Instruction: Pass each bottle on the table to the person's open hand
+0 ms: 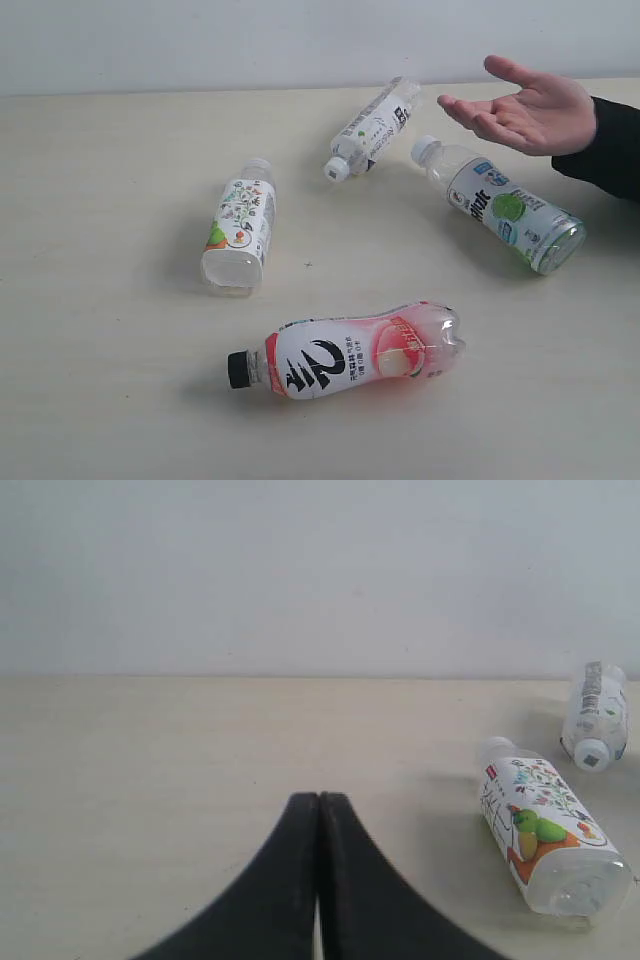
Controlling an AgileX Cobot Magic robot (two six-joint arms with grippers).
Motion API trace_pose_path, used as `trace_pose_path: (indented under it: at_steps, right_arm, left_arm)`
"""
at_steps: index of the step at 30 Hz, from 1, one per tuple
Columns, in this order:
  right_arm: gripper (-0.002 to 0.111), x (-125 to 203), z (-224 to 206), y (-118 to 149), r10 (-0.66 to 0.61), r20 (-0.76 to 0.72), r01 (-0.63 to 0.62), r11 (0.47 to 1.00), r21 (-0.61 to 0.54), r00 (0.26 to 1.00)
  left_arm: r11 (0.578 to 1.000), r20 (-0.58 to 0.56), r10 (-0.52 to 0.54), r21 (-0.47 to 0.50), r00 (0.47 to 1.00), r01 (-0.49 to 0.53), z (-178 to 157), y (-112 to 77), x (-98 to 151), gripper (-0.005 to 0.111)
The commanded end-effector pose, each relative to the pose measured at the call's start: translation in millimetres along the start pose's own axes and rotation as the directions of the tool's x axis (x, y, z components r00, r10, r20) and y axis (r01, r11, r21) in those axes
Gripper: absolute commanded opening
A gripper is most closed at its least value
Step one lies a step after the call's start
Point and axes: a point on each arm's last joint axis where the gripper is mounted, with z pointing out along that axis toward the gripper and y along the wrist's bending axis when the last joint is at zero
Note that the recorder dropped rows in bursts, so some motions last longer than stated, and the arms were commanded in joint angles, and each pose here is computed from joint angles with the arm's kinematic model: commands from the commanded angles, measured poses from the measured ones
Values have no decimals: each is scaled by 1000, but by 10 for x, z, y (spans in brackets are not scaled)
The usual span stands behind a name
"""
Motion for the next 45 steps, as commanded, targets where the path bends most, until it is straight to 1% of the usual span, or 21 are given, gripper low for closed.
trace_pose_path:
  at_steps: [1, 25, 27, 29, 30, 33, 40, 42, 43, 44, 45]
  right_arm:
    - [1, 8, -2, -3, -1, 6, 1, 1000, 5, 1000]
    - [1, 8, -2, -4, -4, 6, 4, 1000, 6, 1000]
    - [1, 8, -2, -4, -4, 6, 4, 1000, 6, 1000]
    - [1, 8, -2, -4, -4, 6, 4, 1000, 6, 1000]
    - [1, 8, -2, -4, -4, 6, 4, 1000, 6, 1000]
    - [1, 8, -2, -4, -4, 6, 4, 1000, 6, 1000]
    - [1, 8, -2, -4, -4, 6, 4, 1000, 6, 1000]
    - [1, 8, -2, -3, -1, 6, 1, 1000, 5, 1000]
    - [1, 8, -2, -3, -1, 6, 1, 1000, 5, 1000]
    - [1, 8, -2, -3, -1, 6, 1, 1000, 5, 1000]
    - [1, 8, -2, -3, -1, 6, 1, 1000, 5, 1000]
  left_arm:
    - [1000, 23, -1, 3, 1000, 1, -7, -3, -23, 0]
    - [1000, 22, 0, 14, 1000, 0, -7, -9, -23, 0]
    - [990, 50, 140, 1, 989, -140, -8, -4, -48, 0]
    - [959, 87, 285, -19, 955, -284, -11, -2, -84, 0]
    - [943, 101, 334, -28, 937, -332, -12, -3, -98, 0]
    - [923, 144, 385, -40, 911, -384, -17, -13, -138, 0]
    - [923, 157, 385, -40, 909, -384, -19, -18, -148, 0]
    - [922, 185, 386, -40, 904, -385, -23, -28, -172, 0]
    - [936, 228, 348, -32, 909, -350, -31, -43, -207, 0]
    - [965, 271, 253, -5, 928, -262, -41, -56, -242, 0]
    - [994, 311, 82, 48, 947, -101, -53, -65, -280, 0]
